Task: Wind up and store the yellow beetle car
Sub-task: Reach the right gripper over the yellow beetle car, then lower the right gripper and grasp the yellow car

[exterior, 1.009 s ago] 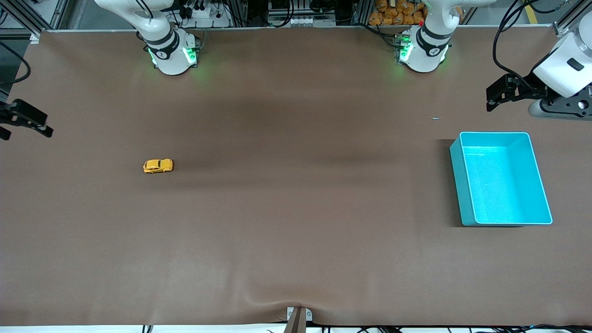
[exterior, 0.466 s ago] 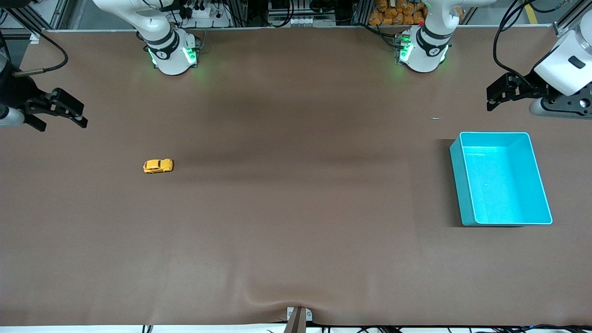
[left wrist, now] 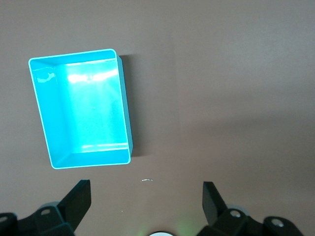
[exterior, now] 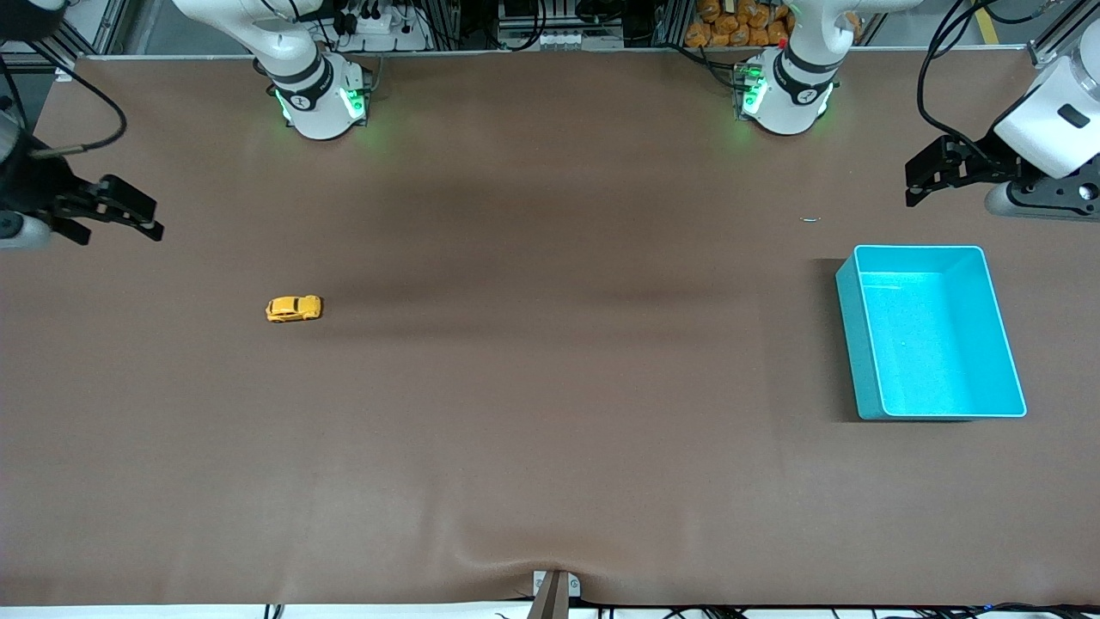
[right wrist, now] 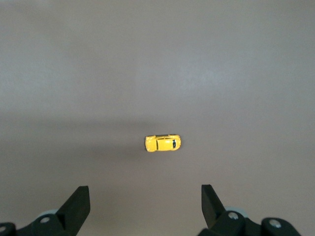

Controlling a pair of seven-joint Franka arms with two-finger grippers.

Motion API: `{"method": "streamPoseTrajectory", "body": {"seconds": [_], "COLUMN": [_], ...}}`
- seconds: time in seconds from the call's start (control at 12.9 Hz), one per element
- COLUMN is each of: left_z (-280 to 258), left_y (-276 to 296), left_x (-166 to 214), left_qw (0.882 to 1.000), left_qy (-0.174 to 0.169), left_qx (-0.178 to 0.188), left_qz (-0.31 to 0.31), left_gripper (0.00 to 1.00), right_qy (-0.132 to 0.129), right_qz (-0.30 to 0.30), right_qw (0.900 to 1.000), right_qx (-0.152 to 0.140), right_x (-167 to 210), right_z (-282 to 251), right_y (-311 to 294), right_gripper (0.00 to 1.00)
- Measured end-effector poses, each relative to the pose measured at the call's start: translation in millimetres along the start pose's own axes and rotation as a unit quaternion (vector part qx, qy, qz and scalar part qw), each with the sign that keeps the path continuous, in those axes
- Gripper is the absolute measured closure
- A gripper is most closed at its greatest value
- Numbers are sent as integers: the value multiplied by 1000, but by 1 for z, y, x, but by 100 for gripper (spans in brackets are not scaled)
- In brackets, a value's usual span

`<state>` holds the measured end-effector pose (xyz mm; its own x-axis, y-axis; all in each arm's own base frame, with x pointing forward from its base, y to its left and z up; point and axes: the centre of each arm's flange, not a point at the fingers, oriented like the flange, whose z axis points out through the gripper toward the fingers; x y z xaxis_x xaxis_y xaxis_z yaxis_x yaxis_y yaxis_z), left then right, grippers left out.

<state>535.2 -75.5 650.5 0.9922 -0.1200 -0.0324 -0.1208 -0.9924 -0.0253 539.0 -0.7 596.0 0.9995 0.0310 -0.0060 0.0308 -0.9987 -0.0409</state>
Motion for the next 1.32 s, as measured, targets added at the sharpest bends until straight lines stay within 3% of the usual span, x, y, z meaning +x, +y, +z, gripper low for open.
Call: {"method": "streamPoseTrajectory", "body": {"seconds": [0.23, 0.39, 0.7, 0.85, 1.16, 1.32], "left_z": [0, 0, 0, 0, 0, 1], "left_y": [0, 0, -2, -3, -3, -3], "left_x": [0, 0, 0, 0, 0, 0], "left_qw": [1000, 1000, 1000, 1000, 1000, 1000], "left_qy": [0, 0, 0, 0, -1, -1], "left_qx": [0, 0, 0, 0, 0, 0], "left_qz": [0, 0, -2, -3, -3, -3], "left_gripper": [0, 0, 0, 0, 0, 0], "right_qy": [-17, -23, -13, -4, -11, -20], "right_qz": [-29, -103, -260, -348, -517, -566], "right_qw": [999, 994, 966, 937, 856, 824], "right_qx": [1, 2, 0, -6, -8, -5], "right_x": [1, 0, -12, -23, -37, -39], "right_z": [48, 98, 175, 210, 257, 290], "right_y": [1, 2, 5, 7, 10, 14], "right_gripper": [0, 0, 0, 0, 0, 0]}}
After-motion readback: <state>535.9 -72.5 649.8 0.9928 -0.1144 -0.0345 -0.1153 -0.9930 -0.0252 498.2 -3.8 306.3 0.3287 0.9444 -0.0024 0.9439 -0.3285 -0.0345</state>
